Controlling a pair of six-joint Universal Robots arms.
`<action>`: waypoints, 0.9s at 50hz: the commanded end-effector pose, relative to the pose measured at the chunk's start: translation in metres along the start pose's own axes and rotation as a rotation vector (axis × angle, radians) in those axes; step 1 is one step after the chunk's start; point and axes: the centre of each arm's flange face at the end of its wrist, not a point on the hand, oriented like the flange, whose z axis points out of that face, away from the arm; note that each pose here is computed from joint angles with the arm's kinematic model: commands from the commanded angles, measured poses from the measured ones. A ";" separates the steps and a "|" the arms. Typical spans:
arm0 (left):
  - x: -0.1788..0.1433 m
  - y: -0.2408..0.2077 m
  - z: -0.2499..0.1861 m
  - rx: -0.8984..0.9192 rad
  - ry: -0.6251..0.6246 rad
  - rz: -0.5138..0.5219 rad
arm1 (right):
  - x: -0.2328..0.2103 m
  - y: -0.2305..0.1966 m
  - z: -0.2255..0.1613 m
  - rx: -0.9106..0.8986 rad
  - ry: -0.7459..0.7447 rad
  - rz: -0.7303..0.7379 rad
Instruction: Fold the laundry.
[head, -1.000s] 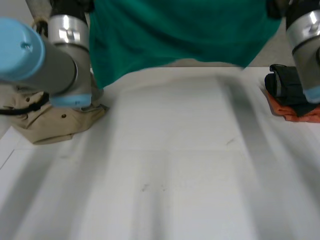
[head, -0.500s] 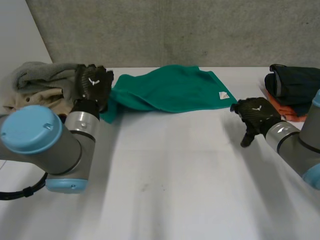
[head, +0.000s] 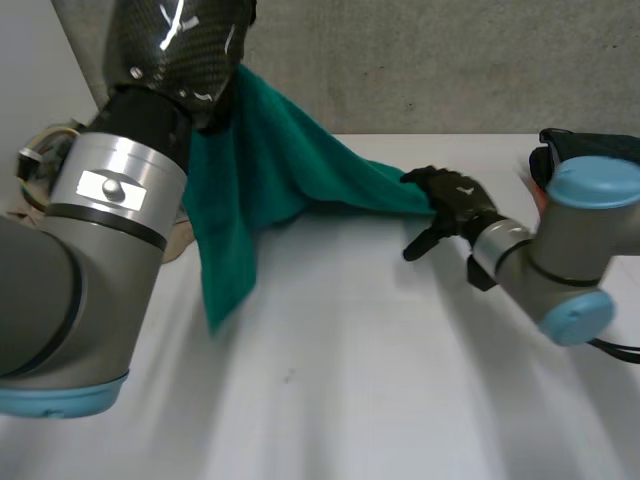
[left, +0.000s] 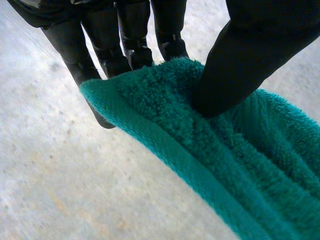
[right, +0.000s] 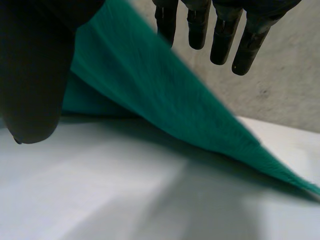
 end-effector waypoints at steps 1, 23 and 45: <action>-0.020 -0.041 -0.005 0.091 -0.044 -0.012 | 0.010 0.036 0.047 0.004 0.040 -0.043; -0.065 -0.046 -0.010 0.068 -0.149 0.046 | 0.071 -0.128 -0.035 0.253 0.195 -0.329; -0.043 0.150 -0.001 -0.504 0.125 0.065 | 0.044 -0.151 -0.127 -0.176 0.171 -0.725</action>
